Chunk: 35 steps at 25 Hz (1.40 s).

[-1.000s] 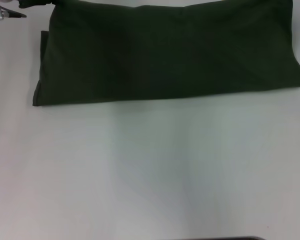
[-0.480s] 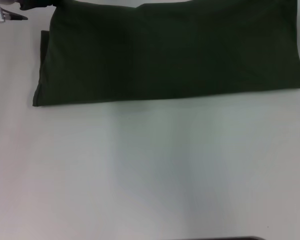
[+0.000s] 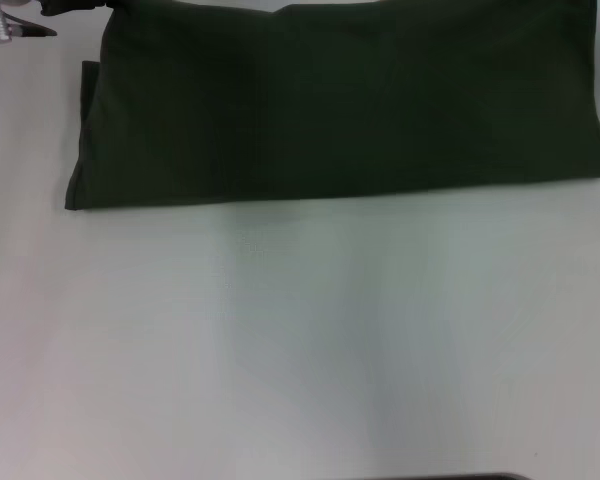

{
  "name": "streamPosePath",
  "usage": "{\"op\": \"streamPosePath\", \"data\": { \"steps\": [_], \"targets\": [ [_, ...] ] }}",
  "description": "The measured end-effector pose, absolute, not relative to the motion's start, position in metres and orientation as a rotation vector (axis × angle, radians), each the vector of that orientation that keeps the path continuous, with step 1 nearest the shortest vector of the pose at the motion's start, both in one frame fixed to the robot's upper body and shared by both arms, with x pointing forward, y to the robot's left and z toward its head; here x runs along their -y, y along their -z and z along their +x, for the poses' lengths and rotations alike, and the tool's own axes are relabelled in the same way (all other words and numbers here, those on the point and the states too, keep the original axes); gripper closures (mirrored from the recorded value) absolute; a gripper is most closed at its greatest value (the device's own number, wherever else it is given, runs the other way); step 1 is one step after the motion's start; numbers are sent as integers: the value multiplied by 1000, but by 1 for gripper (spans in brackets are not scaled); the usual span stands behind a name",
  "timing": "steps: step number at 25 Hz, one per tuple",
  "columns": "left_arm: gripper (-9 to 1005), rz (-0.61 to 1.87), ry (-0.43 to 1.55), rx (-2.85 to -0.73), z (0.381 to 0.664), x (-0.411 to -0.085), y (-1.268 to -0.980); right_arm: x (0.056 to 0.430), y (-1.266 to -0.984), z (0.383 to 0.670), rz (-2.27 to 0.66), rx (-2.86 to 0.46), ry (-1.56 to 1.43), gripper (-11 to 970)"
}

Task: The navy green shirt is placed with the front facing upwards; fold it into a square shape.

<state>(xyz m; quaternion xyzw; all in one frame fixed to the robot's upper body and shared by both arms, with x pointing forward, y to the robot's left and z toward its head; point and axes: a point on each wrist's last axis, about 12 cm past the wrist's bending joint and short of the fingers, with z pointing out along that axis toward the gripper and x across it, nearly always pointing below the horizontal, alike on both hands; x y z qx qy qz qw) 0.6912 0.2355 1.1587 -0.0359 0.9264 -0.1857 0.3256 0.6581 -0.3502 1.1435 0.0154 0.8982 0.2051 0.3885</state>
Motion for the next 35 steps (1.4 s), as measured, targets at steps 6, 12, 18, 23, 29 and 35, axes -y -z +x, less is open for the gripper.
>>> {"op": "streamPosePath", "data": {
  "steps": [6,12,18,23,29,35],
  "targets": [
    [944,-113,490,-2420,690,-243,-1158,359,-1145,654,40,-2344,-520,900],
    [770,-115,494,-2433,688,-245,-1158,364,-1145,656,33,-2377,-431,790],
    [523,-113,500,-2438,686,-246,-1158,368,-1152,658,31,-2387,-408,554],
    [274,-120,507,-2443,684,-248,-1157,367,-1159,656,-1,-2402,-446,352],
    [245,-109,516,-2449,681,-249,-1159,365,-1163,649,-34,-2410,-533,175],
    [230,-72,655,-2429,663,-264,-1166,370,-1171,614,-85,-2276,-790,56]
  ]
}}
